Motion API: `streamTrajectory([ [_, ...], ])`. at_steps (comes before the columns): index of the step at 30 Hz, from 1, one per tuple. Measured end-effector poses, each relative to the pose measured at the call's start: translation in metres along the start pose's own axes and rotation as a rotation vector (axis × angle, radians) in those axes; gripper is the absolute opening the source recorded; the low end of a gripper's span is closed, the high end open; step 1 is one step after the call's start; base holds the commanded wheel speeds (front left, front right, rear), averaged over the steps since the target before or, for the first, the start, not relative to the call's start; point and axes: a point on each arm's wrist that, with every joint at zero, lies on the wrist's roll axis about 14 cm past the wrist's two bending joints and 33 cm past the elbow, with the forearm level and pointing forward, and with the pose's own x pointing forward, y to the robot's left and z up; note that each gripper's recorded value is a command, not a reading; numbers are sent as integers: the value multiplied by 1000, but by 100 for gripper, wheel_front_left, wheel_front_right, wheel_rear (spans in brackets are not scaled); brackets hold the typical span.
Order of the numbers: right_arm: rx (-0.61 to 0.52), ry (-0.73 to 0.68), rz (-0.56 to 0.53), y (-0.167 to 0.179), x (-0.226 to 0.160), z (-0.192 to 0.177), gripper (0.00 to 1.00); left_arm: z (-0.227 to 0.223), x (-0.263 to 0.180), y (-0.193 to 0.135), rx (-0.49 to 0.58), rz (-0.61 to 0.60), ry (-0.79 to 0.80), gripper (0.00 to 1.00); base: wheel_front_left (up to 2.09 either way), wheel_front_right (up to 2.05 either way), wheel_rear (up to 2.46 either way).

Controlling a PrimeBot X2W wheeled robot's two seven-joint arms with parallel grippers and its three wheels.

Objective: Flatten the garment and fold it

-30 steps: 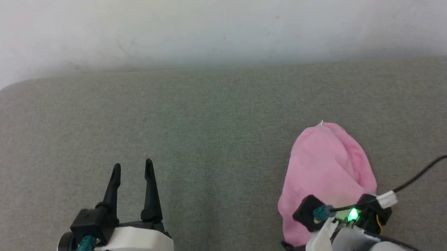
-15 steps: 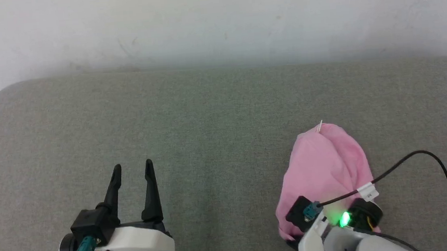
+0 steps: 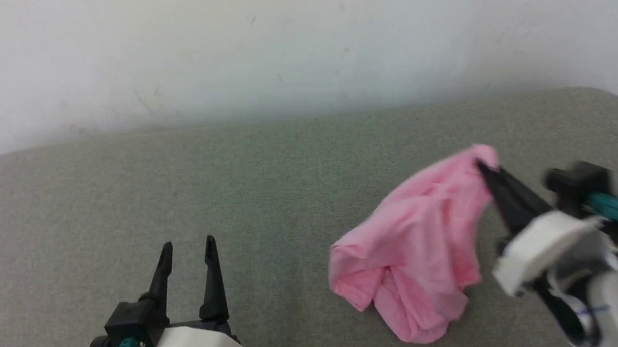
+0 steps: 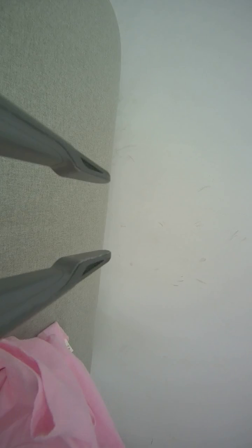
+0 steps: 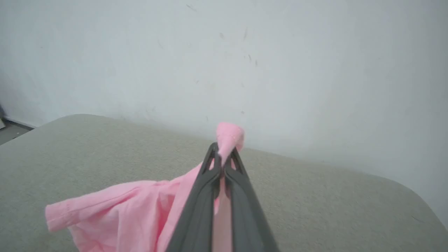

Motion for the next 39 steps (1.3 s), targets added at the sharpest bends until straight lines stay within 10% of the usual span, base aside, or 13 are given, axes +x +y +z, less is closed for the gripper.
streamTrajectory([
  [10,160,382,-493,-108,-128,-130,2,-11,5,-12,-14,-34,31,100,0,0,0],
  [11,174,412,-500,-106,-134,-140,24,-13,5,-13,-14,-37,36,100,0,0,0],
  [12,181,429,-500,-104,-137,-146,100,-15,5,-14,-15,-39,41,100,0,0,0],
  [25,15,43,-416,-87,-108,-56,100,-34,9,-55,-24,-181,143,100,0,0,0],
  [39,-17,63,-349,-57,-112,-44,100,-137,-43,-165,58,-628,744,100,0,0,0],
])
